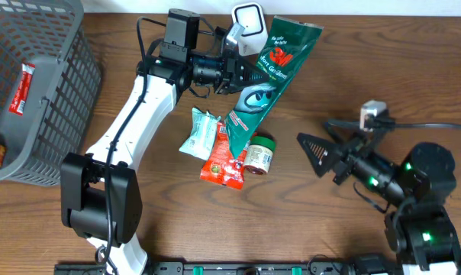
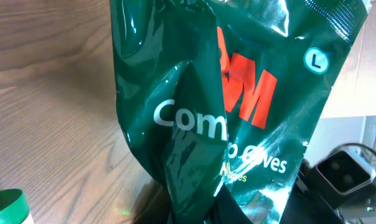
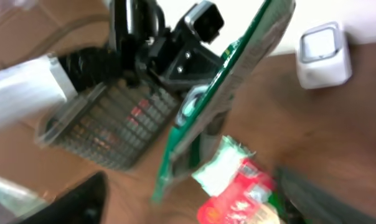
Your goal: Scan the item barcode
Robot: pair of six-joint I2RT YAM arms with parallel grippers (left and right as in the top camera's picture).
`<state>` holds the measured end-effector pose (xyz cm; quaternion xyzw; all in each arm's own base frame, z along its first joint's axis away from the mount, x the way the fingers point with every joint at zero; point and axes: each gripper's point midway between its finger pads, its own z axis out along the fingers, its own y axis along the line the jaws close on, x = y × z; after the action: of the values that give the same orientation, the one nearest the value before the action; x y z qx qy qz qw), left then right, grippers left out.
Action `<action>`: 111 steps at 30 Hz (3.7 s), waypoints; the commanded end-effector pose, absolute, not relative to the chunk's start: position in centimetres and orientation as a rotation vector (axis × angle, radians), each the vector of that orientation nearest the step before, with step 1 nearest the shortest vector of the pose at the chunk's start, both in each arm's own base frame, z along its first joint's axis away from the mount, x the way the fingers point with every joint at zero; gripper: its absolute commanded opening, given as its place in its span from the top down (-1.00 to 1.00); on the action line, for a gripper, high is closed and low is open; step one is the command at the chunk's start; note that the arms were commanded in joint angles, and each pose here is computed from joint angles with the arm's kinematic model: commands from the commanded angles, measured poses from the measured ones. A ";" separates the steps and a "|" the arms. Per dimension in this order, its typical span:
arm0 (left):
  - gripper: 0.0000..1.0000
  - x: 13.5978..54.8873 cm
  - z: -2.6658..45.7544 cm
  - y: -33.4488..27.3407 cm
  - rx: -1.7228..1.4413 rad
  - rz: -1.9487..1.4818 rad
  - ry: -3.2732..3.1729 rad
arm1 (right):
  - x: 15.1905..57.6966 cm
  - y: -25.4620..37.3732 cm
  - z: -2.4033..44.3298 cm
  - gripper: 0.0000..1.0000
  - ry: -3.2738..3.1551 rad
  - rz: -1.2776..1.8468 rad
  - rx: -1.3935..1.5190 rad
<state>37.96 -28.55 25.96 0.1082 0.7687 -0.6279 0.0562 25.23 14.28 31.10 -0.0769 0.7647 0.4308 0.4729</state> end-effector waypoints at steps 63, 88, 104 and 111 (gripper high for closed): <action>-0.63 41.7 19.0 -20.3 0.211 -1.288 2.511 | 29.7 6.6 23.0 0.98 2.453 -0.096 0.080; -0.64 40.7 16.1 -18.2 0.204 -1.066 2.655 | 35.2 10.5 11.3 -0.50 2.770 -0.158 -0.185; -0.40 38.8 16.0 -18.5 0.207 -0.982 2.734 | 34.2 0.0 15.9 -0.99 2.784 0.081 0.300; -0.42 38.0 16.6 -16.4 0.169 -0.509 2.768 | 33.5 -1.9 15.4 -0.99 2.803 0.066 0.387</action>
<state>37.67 -18.69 14.75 0.0720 0.9545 -0.2696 0.1047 33.93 -1.96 15.85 0.1390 0.9760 0.0181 0.1664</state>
